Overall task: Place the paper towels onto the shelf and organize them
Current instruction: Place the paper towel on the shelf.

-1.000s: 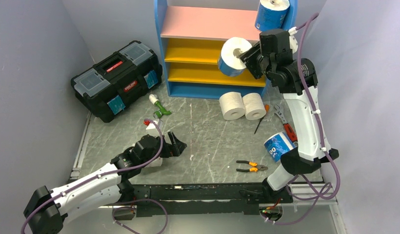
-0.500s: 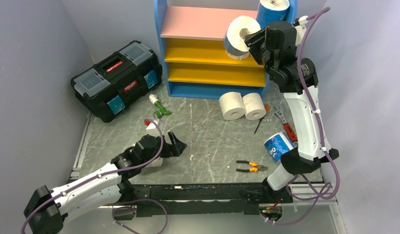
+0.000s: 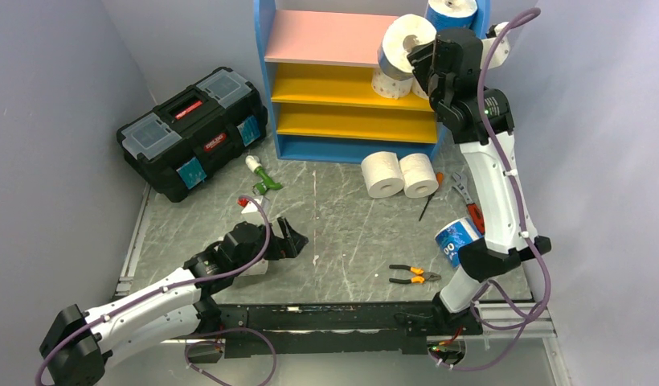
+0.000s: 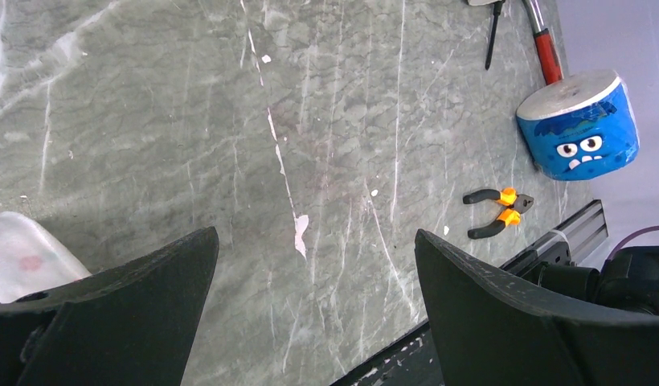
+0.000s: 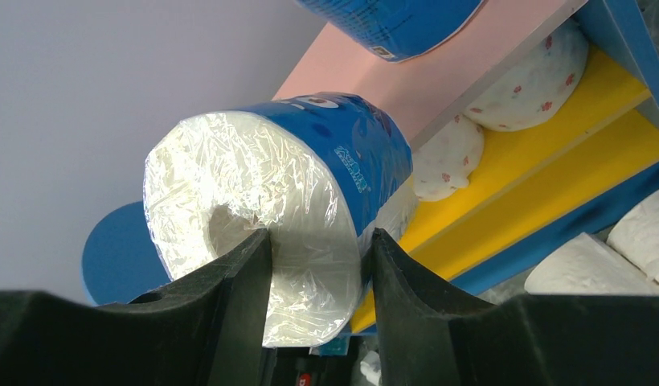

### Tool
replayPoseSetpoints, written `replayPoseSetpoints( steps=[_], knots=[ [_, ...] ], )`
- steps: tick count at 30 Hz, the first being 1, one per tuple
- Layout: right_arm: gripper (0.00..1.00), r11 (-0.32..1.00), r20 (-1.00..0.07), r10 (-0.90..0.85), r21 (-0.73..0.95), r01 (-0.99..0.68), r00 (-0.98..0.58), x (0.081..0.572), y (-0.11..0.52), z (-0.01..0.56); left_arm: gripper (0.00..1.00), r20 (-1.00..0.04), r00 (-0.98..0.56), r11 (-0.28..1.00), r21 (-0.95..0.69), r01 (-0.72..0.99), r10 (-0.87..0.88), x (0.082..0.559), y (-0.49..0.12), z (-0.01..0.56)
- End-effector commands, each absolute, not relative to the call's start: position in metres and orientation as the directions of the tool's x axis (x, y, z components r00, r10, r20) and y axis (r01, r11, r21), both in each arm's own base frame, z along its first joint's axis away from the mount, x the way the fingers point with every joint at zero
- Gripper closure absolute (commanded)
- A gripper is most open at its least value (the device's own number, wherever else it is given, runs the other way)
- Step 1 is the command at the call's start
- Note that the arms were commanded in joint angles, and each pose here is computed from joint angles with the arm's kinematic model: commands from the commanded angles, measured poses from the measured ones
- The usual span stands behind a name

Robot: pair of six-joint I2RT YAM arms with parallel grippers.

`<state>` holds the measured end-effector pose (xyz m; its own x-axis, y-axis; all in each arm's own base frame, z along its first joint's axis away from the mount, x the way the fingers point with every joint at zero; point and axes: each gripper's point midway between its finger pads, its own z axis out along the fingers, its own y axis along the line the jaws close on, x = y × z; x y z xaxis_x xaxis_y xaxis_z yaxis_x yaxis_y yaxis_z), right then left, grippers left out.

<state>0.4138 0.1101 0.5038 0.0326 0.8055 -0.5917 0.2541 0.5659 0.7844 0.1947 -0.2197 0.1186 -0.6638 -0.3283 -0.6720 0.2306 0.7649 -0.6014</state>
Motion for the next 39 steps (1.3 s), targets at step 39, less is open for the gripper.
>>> replayPoseSetpoints(
  steps=[39],
  knots=[
    [1.00,0.414,-0.443,0.878,0.893,0.174,0.183,0.456,0.094,0.530,0.00,-0.682,-0.676,0.804,-0.552,0.223,-0.281,0.195,-0.215,0.110]
  ],
)
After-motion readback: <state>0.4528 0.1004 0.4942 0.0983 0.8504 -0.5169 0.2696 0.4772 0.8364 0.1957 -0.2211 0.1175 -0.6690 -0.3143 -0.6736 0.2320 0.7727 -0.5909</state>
